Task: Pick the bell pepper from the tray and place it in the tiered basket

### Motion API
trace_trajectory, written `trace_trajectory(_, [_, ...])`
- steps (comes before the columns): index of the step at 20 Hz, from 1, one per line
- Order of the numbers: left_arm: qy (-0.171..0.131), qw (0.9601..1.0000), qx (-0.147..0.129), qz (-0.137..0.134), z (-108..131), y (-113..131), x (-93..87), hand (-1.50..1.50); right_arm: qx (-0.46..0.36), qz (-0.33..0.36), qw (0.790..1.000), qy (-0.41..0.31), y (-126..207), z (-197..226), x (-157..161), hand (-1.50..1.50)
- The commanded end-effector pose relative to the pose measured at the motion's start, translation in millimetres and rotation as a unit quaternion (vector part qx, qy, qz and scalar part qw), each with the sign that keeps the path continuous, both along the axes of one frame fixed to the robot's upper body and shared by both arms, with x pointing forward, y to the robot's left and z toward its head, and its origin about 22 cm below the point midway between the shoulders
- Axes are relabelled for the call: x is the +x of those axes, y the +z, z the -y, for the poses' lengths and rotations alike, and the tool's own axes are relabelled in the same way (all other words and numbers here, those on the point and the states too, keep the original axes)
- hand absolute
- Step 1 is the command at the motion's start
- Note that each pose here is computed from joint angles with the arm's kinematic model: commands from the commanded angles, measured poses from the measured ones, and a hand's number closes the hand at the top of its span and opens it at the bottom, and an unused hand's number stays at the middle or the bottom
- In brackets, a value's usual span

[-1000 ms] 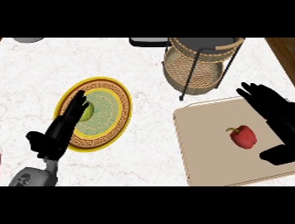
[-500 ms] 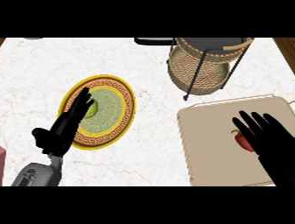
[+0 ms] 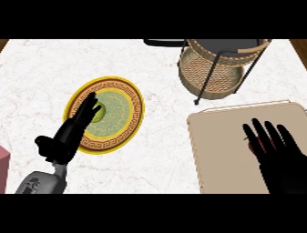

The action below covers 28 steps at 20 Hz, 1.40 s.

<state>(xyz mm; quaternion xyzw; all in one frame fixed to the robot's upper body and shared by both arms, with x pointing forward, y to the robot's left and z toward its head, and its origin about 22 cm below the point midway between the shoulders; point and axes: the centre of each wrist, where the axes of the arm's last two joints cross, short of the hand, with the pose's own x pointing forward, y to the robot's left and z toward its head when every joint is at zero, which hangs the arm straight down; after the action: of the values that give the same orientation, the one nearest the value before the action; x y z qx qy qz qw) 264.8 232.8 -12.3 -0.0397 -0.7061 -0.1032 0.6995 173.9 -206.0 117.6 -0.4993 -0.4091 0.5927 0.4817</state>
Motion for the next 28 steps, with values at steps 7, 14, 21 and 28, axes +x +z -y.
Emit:
trace_trajectory(7, [0.011, 0.9997, 0.011, -0.018, -1, 2, 12.1, 0.00, 0.018, -0.012, 0.999, -0.041, -28, 38, 41, -1.50])
trace_trajectory(14, [0.010, 0.9999, 0.004, -0.012, -7, -10, 5.3, 0.00, 0.005, -0.015, 0.997, -0.071, -58, 32, 50, -1.50])
trace_trajectory(21, [0.004, 0.9998, 0.012, -0.018, -14, 0, 3.6, 0.00, -0.003, -0.042, 0.997, -0.069, -90, 54, 44, -1.50])
trace_trajectory(28, [0.007, 0.9998, 0.005, -0.018, -9, -18, 19.3, 0.00, 0.017, -0.034, 0.997, -0.064, -76, 87, 65, -1.50])
